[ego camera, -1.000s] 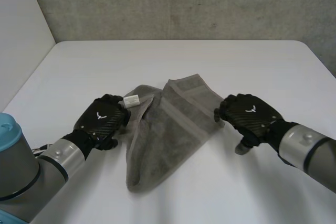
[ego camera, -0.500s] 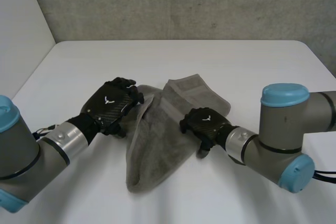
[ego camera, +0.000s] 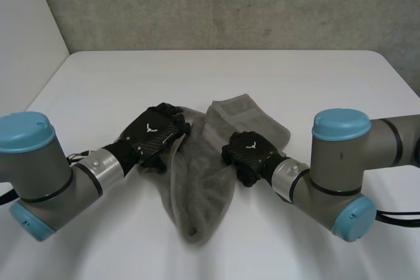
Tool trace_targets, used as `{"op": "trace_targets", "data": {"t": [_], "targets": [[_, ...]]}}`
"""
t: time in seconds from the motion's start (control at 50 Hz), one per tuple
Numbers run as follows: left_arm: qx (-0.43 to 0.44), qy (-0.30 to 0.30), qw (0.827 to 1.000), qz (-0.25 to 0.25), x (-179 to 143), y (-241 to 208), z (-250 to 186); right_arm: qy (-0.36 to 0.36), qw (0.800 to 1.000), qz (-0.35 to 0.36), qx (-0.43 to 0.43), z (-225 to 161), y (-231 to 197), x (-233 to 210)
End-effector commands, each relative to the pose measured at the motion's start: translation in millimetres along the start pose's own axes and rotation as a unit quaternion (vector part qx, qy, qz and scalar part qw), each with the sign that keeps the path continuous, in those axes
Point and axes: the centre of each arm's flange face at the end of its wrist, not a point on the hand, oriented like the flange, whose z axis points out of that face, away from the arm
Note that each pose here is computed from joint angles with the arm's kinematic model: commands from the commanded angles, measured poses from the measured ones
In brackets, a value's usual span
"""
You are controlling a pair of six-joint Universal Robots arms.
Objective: Fold the towel.
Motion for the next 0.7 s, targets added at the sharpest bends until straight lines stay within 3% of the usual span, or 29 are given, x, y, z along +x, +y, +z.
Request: {"op": "trace_targets", "data": {"t": [0.02, 0.28, 0.48, 0.7], "targets": [[-0.010, 0.011, 1.000, 0.022, 1.9, 5.5, 4.8, 0.019, 1.000, 0.000, 0.014, -19.3, -17.2, 9.9], [-0.018, 0.031, 0.999, 0.035, 10.1, 11.8, 13.9, 0.037, 0.999, 0.017, -0.002, -39.7, -9.6, 25.9], [0.001, 0.086, 0.996, 0.039, 40.7, 6.4, 19.5, 0.033, 0.999, 0.024, -0.013, -49.5, -4.1, 20.5], [0.006, 0.102, 0.994, 0.042, 53.0, 4.2, 21.5, 0.024, 0.999, 0.028, -0.012, -53.6, -3.7, 17.7]]}}
